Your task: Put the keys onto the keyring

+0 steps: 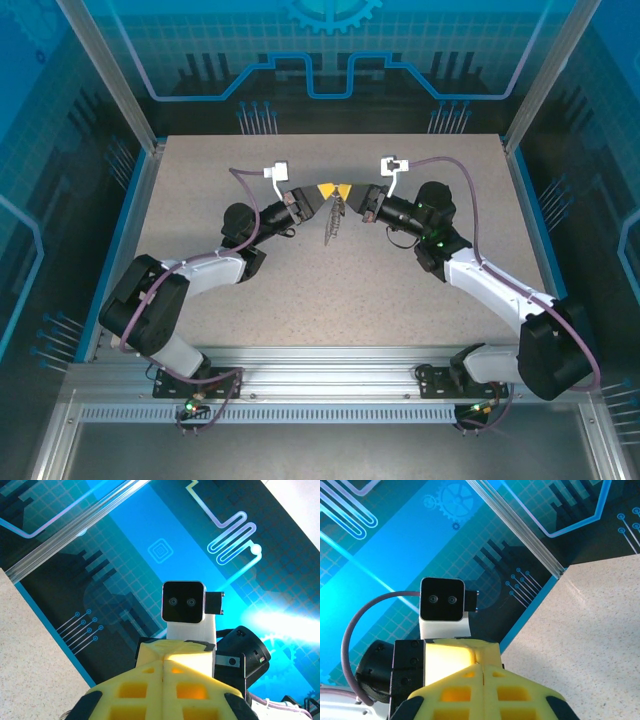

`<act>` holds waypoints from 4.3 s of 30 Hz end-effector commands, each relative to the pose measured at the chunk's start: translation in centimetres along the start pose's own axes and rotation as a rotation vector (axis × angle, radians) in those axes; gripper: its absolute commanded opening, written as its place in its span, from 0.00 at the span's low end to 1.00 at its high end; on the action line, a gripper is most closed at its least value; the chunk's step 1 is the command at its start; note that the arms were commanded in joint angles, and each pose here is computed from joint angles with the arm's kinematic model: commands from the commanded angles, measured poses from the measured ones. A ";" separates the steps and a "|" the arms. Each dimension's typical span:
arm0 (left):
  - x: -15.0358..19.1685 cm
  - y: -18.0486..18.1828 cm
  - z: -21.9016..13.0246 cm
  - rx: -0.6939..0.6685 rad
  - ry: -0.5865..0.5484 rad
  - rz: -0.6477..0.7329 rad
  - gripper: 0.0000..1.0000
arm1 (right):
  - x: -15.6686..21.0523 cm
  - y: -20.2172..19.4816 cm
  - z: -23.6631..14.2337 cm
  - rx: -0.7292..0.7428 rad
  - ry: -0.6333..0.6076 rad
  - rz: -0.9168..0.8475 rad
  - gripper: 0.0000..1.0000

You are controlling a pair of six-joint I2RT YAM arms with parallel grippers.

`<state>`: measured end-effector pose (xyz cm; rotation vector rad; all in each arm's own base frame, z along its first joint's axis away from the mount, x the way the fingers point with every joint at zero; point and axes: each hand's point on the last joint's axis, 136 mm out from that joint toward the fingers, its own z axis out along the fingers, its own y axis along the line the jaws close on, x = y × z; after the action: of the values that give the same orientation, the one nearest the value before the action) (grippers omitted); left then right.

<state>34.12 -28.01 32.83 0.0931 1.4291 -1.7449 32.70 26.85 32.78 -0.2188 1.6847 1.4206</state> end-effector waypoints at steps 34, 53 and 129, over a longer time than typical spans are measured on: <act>0.1 -0.3 -1.2 -0.053 0.379 0.270 0.53 | 0.1 0.3 -0.5 -0.144 0.326 -0.146 0.00; 0.5 0.1 -1.2 -0.061 0.417 0.291 0.48 | 0.7 -0.4 0.0 -0.163 0.364 -0.120 0.00; 0.2 -0.6 -0.1 0.007 0.257 0.142 0.00 | 0.3 -0.8 -4.1 -0.004 0.083 -0.069 0.42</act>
<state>33.89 -27.99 32.17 0.4251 1.6194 -1.6528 31.06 23.19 29.33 -0.3458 1.8288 1.3937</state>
